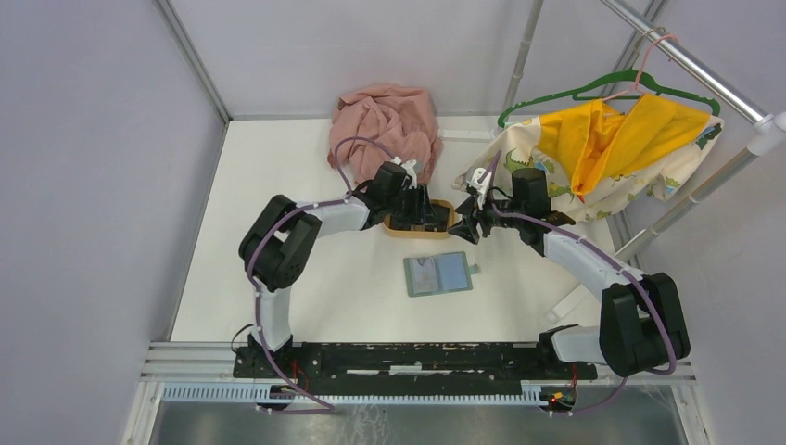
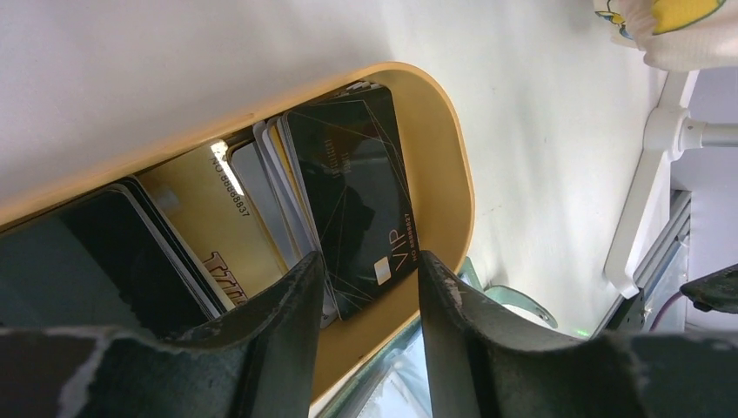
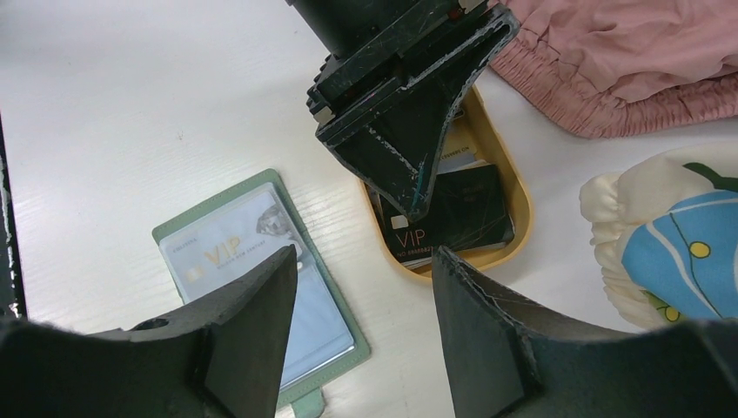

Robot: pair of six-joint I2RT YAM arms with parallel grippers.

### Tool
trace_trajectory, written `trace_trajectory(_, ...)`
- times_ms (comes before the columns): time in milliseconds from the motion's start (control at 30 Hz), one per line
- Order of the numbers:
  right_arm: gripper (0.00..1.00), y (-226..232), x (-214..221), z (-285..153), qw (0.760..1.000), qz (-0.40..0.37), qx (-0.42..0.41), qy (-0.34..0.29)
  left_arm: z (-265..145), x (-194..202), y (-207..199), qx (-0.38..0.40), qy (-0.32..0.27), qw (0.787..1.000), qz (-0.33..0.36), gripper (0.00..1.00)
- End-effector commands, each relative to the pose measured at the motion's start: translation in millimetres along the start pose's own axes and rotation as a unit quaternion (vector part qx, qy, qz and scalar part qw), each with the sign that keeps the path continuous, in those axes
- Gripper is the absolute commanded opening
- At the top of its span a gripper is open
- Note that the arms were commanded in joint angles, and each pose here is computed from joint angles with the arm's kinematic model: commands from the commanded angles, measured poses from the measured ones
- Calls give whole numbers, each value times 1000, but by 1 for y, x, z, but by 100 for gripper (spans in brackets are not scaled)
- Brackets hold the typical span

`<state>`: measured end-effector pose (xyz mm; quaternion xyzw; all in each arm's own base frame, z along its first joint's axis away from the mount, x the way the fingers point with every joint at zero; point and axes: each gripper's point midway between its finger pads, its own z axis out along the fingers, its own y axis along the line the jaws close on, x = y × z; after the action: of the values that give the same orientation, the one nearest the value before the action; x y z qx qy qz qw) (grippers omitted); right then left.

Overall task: Put the credit cards into the card holder
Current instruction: Pick up the credit card from the storage box.

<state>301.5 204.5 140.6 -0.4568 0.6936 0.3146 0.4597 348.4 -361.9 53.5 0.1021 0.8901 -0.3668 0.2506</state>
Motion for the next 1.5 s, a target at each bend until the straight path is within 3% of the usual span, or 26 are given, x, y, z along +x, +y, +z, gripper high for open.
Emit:
trace_trajectory(0, 63, -4, -17, -1, 1000, -12, -3, -24, 1, -18, -30, 50, -18, 999, -9, 49)
trace_trajectory(333, 63, -5, -17, -2, 1000, -8, -3, -25, -9, -29, -50, 90, -41, 995, -24, 44)
trace_trajectory(767, 63, -8, -17, -5, 1000, -4, -1, -27, 3, -23, -58, 134, -29, 989, -49, 40)
trace_trajectory(1467, 63, -11, -20, -11, 999, 1, 3, -34, 33, -17, -46, 103, 4, 990, -96, 48)
